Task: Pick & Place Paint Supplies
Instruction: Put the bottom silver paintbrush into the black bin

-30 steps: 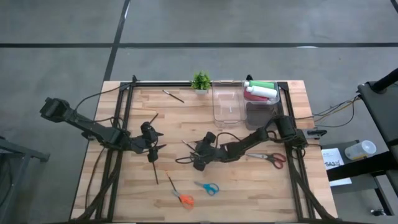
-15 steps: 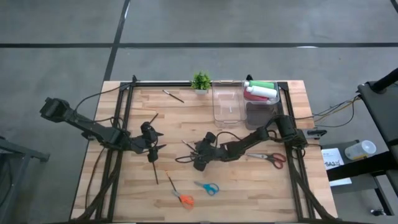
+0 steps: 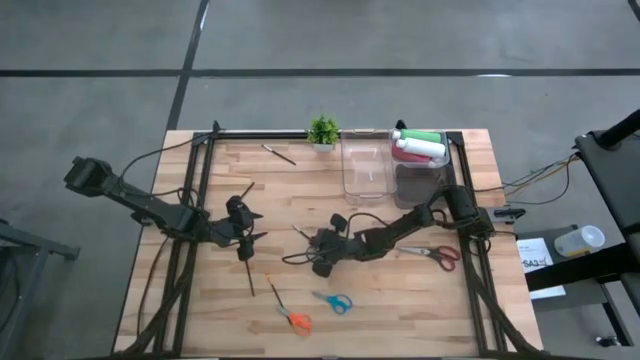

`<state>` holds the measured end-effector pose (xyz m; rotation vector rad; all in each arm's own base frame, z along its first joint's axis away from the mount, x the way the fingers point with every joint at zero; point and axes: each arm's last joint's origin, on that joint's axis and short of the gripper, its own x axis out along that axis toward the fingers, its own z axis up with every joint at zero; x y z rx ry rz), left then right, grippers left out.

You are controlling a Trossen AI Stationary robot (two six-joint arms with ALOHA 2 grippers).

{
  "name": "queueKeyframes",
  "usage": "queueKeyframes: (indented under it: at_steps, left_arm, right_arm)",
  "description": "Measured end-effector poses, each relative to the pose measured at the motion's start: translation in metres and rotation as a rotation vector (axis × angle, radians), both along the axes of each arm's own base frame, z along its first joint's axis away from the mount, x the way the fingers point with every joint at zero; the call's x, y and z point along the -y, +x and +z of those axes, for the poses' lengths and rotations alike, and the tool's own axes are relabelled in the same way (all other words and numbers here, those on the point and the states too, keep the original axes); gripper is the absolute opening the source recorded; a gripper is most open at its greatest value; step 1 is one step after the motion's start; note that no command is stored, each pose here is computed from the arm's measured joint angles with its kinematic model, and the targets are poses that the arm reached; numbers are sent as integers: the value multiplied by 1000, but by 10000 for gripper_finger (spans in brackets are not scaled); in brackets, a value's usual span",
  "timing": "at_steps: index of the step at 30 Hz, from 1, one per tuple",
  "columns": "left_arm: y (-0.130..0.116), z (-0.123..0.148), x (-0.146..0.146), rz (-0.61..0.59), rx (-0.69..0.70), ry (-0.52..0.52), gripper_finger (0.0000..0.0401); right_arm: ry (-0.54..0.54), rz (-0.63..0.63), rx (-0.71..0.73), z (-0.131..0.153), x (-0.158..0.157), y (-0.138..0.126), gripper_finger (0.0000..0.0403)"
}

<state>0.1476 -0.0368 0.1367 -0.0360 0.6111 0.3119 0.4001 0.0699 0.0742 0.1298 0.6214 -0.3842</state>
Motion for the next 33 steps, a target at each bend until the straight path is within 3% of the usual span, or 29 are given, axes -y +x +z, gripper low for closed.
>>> queueKeyframes:
  at_steps: [5,33]
  left_arm:
    - [0,0,0,0,0,0,266]
    - [0,0,0,1,0,0,266]
  right_arm:
    - [2,4,-8,0,0,0,16]
    - [7,8,-16,1,0,-1,17]
